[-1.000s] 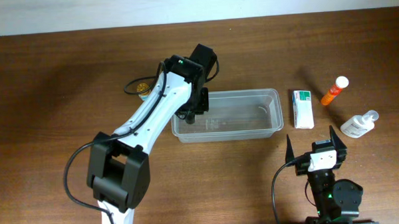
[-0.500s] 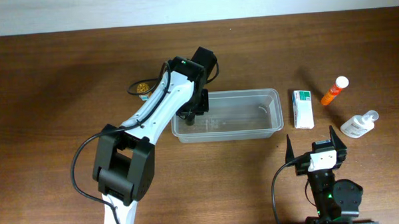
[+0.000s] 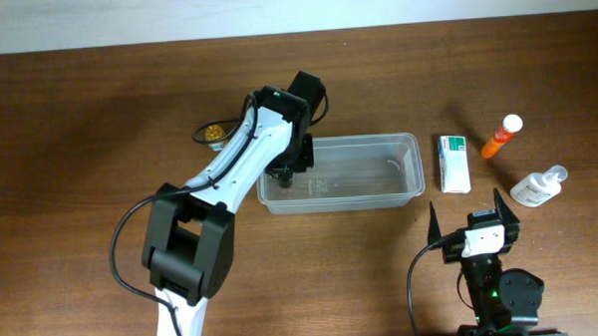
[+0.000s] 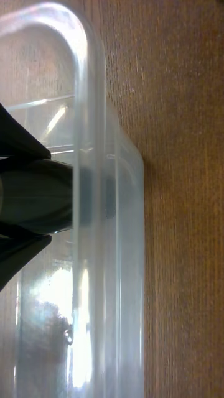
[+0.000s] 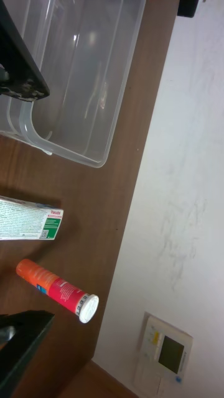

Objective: Pack container
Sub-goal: 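Lower the brown bottle into the container's left end and release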

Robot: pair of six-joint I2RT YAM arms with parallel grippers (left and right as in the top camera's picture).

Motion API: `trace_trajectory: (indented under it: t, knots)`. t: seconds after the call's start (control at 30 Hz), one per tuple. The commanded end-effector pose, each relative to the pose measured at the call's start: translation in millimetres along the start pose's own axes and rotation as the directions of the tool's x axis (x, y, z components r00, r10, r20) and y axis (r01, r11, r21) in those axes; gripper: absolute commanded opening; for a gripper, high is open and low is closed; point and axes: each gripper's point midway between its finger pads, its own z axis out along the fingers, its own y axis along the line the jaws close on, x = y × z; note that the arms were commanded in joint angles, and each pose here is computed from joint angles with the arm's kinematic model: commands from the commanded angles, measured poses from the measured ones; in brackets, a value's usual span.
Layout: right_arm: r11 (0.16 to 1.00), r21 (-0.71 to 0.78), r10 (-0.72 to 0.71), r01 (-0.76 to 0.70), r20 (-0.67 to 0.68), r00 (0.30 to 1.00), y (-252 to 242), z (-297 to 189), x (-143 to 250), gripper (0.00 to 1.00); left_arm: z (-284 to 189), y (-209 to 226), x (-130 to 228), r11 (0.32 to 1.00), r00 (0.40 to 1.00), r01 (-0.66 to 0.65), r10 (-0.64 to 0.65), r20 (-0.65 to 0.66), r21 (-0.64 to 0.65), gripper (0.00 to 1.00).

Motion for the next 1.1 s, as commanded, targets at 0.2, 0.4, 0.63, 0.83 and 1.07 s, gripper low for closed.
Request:
trace_trajectory:
  t: [0.2,0.4,0.63,0.83,1.07]
  knots:
    - [1.0,-0.009,-0.003,0.003,0.003,1.0,2,0,1,0.98,8,3,-4,1.0,1.0,0.018,-0.018,-0.004,-0.02,0.14]
    - [1.0,-0.009,-0.003,0.003,0.003,1.0,2,0,1,0.98,7,6,-1,0.999,1.0,0.018,-0.018,-0.016,-0.028,0.33]
    - [1.0,-0.009,-0.003,0.003,0.003,1.0,2,0,1,0.98,8,12,0,0.999,0.999,0.027,-0.028,-0.03,-0.036,0.58]
    - [1.0,-0.009,-0.003,0.003,0.003,1.0,2,0,1,0.98,1,12,-3,0.999,0.999,0.029,-0.03,-0.019,-0.025,0.61]
    - [1.0,-0.009,-0.003,0.003,0.003,1.0,2,0,1,0.98,-61,4,-28,0.999,0.996,0.006,-0.01,0.094,0.036,0.61]
